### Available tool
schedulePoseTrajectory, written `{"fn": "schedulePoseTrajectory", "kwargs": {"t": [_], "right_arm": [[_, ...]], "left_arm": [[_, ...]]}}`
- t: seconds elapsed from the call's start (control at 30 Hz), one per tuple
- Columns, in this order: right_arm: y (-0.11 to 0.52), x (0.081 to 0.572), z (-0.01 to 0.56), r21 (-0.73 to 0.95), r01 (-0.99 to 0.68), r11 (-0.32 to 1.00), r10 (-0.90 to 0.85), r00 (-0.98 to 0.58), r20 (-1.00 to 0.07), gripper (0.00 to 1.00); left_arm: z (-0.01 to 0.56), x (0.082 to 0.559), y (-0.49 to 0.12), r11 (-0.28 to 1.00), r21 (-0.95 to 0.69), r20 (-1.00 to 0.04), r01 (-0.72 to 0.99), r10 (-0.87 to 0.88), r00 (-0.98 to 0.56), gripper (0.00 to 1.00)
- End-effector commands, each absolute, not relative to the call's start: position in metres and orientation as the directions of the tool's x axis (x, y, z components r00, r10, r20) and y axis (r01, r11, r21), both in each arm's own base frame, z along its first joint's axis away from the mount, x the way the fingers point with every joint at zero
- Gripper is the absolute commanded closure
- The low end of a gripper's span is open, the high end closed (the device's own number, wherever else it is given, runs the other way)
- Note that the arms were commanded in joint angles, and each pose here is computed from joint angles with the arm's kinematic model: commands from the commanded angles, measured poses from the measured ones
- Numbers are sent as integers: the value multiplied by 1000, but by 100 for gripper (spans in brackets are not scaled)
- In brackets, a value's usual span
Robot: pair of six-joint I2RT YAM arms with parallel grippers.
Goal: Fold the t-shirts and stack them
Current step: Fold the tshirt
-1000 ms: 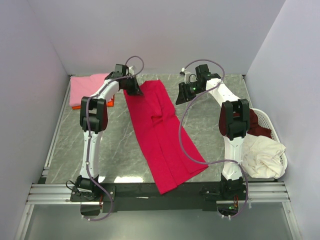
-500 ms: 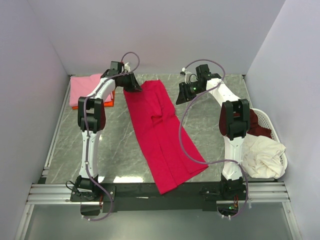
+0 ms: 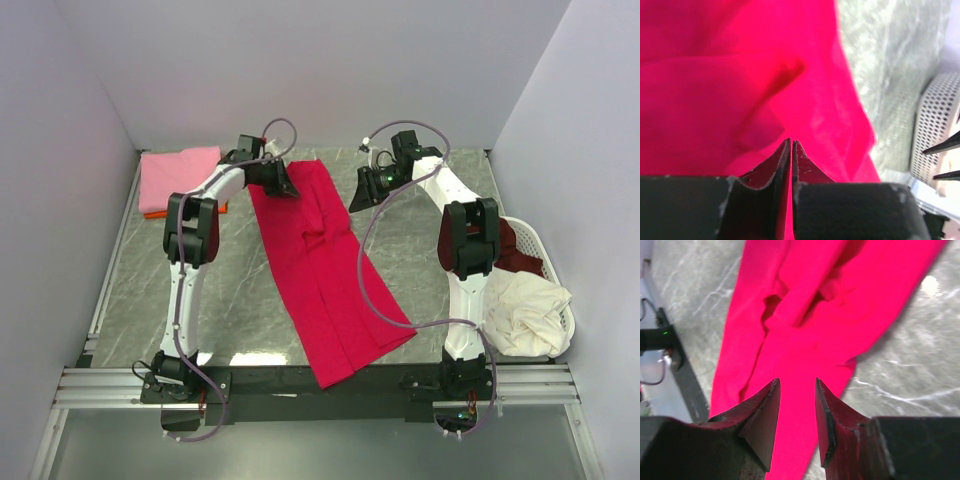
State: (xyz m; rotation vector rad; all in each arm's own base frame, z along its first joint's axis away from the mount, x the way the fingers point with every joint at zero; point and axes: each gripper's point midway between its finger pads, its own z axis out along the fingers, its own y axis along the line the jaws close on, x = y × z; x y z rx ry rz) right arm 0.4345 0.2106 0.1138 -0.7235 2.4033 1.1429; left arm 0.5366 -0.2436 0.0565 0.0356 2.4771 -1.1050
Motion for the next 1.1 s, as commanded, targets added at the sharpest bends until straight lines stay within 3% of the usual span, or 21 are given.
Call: {"fn": "schedulePoseTrajectory", "kwargs": {"t": [0.0, 0.27, 0.5, 0.77, 1.0, 1.07], "right_arm": [[223, 426, 136, 623, -634, 458, -296, -769, -566, 60], [212, 413, 142, 571, -664, 483, -332, -742, -582, 63], [210, 408, 149, 559, -670, 489, -336, -736, -588, 62], [206, 401, 151, 550, -671, 497, -342, -734, -586, 62], [197, 394, 149, 507, -687, 520, -367, -716, -594, 62], [194, 393, 151, 481, -702, 525, -383, -700, -603, 62]], "left_arm": [[119, 527, -281, 598, -732, -482, 328, -113, -869, 90], [117, 496, -308, 539, -775, -438, 331, -80, -895, 93], [82, 474, -309, 571, -774, -368, 273, -55, -928, 95], [54, 472, -318, 527, -817, -312, 233, -64, -948, 94], [70, 482, -318, 517, -810, -364, 278, -70, -929, 87], [92, 487, -312, 542, -773, -434, 330, -73, -898, 77]]}}
